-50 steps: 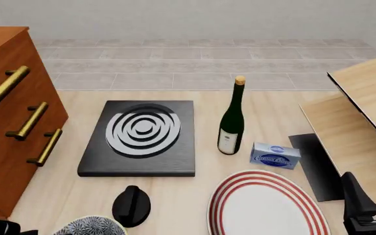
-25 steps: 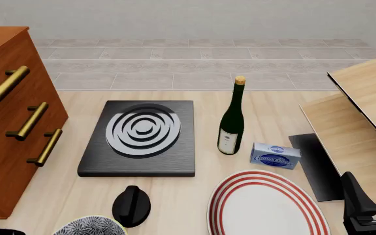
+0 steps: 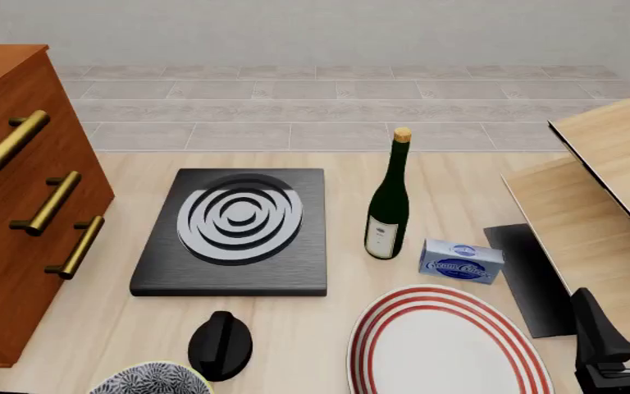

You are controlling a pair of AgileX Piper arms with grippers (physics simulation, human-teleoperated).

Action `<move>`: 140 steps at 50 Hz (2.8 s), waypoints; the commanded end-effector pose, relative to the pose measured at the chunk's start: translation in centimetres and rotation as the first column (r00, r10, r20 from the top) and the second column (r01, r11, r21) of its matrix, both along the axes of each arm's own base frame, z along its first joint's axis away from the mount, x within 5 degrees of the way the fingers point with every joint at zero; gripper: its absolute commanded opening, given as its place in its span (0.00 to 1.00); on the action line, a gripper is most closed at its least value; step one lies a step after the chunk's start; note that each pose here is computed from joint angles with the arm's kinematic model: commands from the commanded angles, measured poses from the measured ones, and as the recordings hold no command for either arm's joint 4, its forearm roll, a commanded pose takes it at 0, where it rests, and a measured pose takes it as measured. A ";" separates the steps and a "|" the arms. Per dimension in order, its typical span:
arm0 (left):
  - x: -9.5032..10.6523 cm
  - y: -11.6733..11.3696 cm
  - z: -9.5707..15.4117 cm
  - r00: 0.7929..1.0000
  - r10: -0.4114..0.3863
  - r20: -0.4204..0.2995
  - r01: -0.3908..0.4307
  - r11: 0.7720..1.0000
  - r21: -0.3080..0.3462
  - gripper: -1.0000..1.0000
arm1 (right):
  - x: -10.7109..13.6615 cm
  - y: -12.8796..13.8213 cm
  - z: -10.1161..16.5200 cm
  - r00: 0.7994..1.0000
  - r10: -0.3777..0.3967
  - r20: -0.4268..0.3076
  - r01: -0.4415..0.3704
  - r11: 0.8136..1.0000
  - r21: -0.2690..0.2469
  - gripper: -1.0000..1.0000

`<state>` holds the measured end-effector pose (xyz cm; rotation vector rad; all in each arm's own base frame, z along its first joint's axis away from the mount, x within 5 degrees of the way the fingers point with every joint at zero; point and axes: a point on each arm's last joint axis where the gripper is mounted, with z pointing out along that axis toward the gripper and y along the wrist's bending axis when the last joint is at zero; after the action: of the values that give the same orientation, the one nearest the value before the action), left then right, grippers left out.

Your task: Put the bowl on the top of the cabinet.

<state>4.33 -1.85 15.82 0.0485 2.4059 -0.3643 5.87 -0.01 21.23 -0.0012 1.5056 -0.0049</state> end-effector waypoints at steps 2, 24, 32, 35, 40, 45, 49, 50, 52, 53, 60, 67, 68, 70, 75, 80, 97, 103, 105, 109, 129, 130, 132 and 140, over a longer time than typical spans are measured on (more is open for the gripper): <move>-0.3 0.0 -1.3 0.999 0.001 -0.032 -0.001 1.000 -0.007 1.00 | 0.0 0.0 0.0 1.000 0.000 0.000 0.000 1.000 0.000 1.00; -0.4 0.0 -1.4 1.000 0.005 -0.028 -0.006 1.000 -0.019 0.00 | 0.0 0.0 0.0 1.000 -0.002 0.000 0.002 1.000 -0.002 1.00; -0.2 0.0 -1.0 1.000 0.009 -0.011 -0.009 1.000 -0.017 0.00 | 0.0 0.0 0.0 1.000 0.000 0.000 0.000 1.000 -0.006 1.00; 0.1 0.0 0.0 1.000 0.005 0.014 -0.004 1.000 -0.014 0.00 | 0.0 0.0 0.0 1.000 -0.001 0.000 0.001 1.000 -0.006 1.00; 0.3 -0.2 1.4 0.999 -0.010 0.044 0.011 1.000 -0.023 0.00 | 0.0 0.0 0.0 1.000 0.000 0.001 0.000 1.000 -0.008 1.00; 0.7 -0.3 3.5 0.996 -0.017 0.091 0.020 0.999 -0.028 0.00 | 0.0 0.0 0.0 1.000 -0.002 0.001 0.002 1.000 -0.007 1.00; 0.9 -0.5 5.3 0.991 -0.023 0.130 0.028 0.999 -0.039 0.00 | -0.1 0.0 0.0 1.000 -0.001 0.001 0.001 1.000 -0.007 1.00; 1.0 -0.5 5.7 0.990 -0.026 0.139 0.031 0.999 -0.038 0.00 | -0.1 0.0 0.0 1.000 -0.001 0.001 0.001 1.000 -0.007 1.00; 1.1 -0.5 7.0 0.985 -0.023 0.172 0.031 0.999 -0.044 0.00 | -0.1 0.0 0.0 1.000 -0.001 0.001 0.001 1.000 -0.006 1.00; 1.2 -0.6 7.5 0.983 -0.029 0.183 0.038 0.998 -0.045 0.00 | -0.1 0.0 0.0 1.000 -0.001 0.001 0.001 1.000 -0.006 1.00; 1.6 -0.9 10.5 0.966 -0.043 0.254 0.062 0.996 -0.066 0.00 | -0.1 0.0 0.0 1.000 -0.002 0.002 0.002 1.000 -0.005 1.00; 2.3 -1.2 13.5 0.947 -0.032 0.320 0.066 0.993 -0.096 0.00 | -0.1 0.0 0.0 1.000 -0.001 0.001 0.001 1.000 -0.005 1.00; 2.5 -1.2 14.0 0.942 -0.035 0.335 0.068 0.994 -0.090 0.00 | -0.1 0.0 0.0 1.000 -0.002 0.001 0.002 1.000 -0.005 1.00; 2.6 -1.4 14.8 0.934 -0.033 0.356 0.076 0.992 -0.106 0.00 | -0.1 0.0 0.0 1.000 -0.002 0.001 0.002 1.000 -0.006 1.00; 3.2 -1.7 15.8 0.919 -0.037 0.393 0.088 0.990 -0.112 0.00 | -0.1 0.0 0.0 1.000 -0.003 0.002 0.003 1.000 -0.004 1.00; 3.3 -1.9 17.2 0.895 -0.037 0.444 0.107 0.985 -0.135 0.00 | -0.1 0.0 0.0 1.000 -0.003 0.002 0.003 1.000 -0.003 1.00; 5.9 -3.8 21.5 0.809 -0.107 0.578 0.202 0.974 -0.103 0.00 | -0.1 0.0 0.0 1.000 -0.005 0.005 0.005 1.000 0.000 1.00; 6.9 -4.4 21.7 0.801 -0.095 0.591 0.204 0.972 -0.120 0.00 | -0.1 0.0 0.0 1.000 -0.004 0.005 0.004 1.000 -0.001 1.00; 7.0 -4.5 21.8 0.797 -0.099 0.596 0.203 0.973 -0.111 0.00 | -0.1 0.0 0.0 1.000 -0.005 0.005 0.005 1.000 -0.001 1.00; 7.8 -4.8 21.7 0.810 -0.055 0.584 0.183 0.970 -0.163 0.00 | -0.2 0.0 0.0 1.000 -0.005 0.006 0.005 1.000 -0.002 1.00; 11.7 -5.9 22.6 0.826 -0.030 0.563 0.133 0.981 -0.144 0.00 | -0.2 0.0 0.0 1.000 -0.007 0.007 0.007 1.000 -0.004 1.00; 13.0 -5.7 22.6 0.838 -0.038 0.545 0.104 0.990 -0.091 0.00 | -0.2 0.0 0.0 1.000 -0.007 0.007 0.007 1.000 -0.004 1.00; 13.4 -5.4 22.8 0.830 -0.037 0.556 0.088 0.994 -0.066 0.00 | -0.1 0.0 0.0 1.000 -0.007 0.007 0.007 1.000 -0.004 1.00; 15.4 -5.4 23.0 0.859 0.039 0.511 0.028 0.992 -0.122 0.00 | -0.1 0.0 0.0 1.000 -0.007 0.007 0.007 1.000 -0.003 1.00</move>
<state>17.27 -7.36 38.26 0.1348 1.8221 -0.4641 5.73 -0.05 21.24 0.0011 1.4990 -0.0130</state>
